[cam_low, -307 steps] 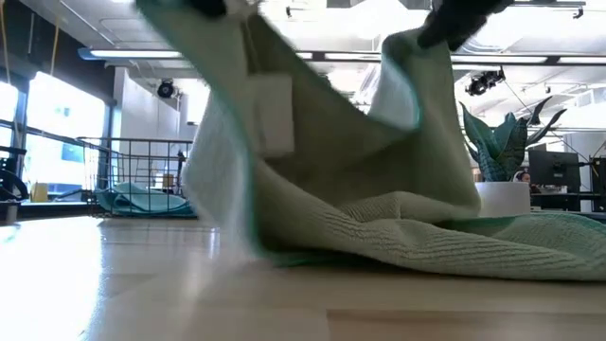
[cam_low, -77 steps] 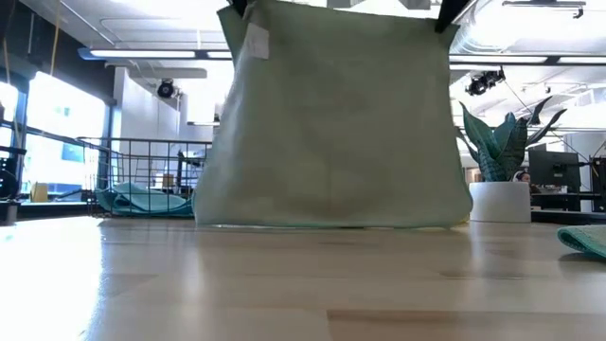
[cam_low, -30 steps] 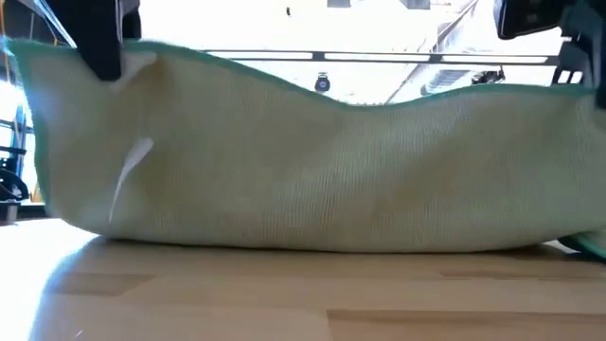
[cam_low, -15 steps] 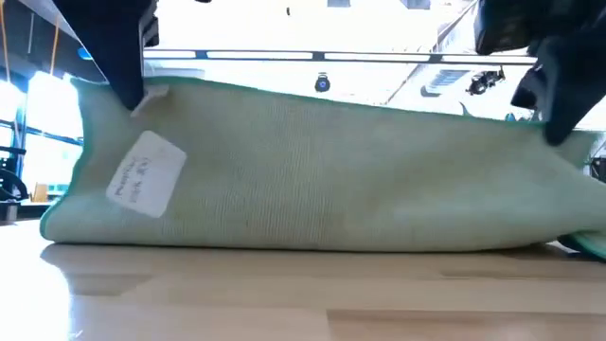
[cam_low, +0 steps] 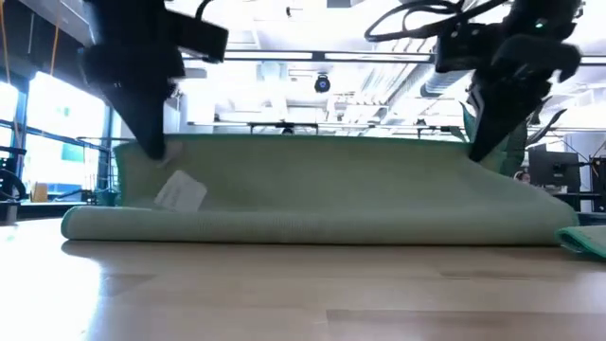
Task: Fold microfiber towels
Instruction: Fold the left green towel
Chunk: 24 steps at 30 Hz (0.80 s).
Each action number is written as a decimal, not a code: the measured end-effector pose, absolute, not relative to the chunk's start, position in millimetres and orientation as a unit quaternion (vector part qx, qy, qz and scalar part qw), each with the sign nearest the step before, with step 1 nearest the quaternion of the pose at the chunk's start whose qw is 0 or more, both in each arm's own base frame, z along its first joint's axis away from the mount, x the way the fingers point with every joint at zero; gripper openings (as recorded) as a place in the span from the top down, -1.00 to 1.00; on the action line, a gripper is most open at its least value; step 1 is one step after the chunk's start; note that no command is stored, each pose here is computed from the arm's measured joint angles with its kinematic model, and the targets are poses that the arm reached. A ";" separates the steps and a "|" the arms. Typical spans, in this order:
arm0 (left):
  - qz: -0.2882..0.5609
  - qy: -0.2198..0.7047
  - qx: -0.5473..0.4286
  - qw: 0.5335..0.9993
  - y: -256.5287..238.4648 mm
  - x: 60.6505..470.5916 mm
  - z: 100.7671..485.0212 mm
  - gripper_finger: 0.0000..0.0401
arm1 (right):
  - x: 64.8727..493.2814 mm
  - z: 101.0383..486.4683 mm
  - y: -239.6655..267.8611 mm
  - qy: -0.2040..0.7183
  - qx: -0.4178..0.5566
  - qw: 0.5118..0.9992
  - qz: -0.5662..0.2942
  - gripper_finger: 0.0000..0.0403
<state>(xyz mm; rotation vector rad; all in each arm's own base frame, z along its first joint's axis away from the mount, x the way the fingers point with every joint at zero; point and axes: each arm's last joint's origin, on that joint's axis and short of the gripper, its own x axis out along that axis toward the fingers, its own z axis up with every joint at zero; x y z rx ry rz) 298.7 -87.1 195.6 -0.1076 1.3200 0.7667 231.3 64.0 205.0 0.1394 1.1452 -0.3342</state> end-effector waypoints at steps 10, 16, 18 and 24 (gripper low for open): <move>0.373 0.604 -0.024 0.704 -61.5 298.5 187.8 1.00 | 246.1 194.1 37.2 0.555 0.043 0.814 -0.165 1.00; 0.372 0.606 -0.018 0.703 -54.8 300.4 187.9 1.00 | 250.4 184.8 26.6 0.575 0.029 0.799 -0.172 1.00; 0.374 0.607 -0.020 0.701 -52.8 300.7 187.9 1.00 | 252.3 183.0 23.4 0.576 0.028 0.798 -0.173 1.00; 0.386 0.591 -0.015 0.708 -47.6 303.6 188.2 1.00 | 255.0 178.9 13.0 0.580 0.036 0.791 -0.189 1.00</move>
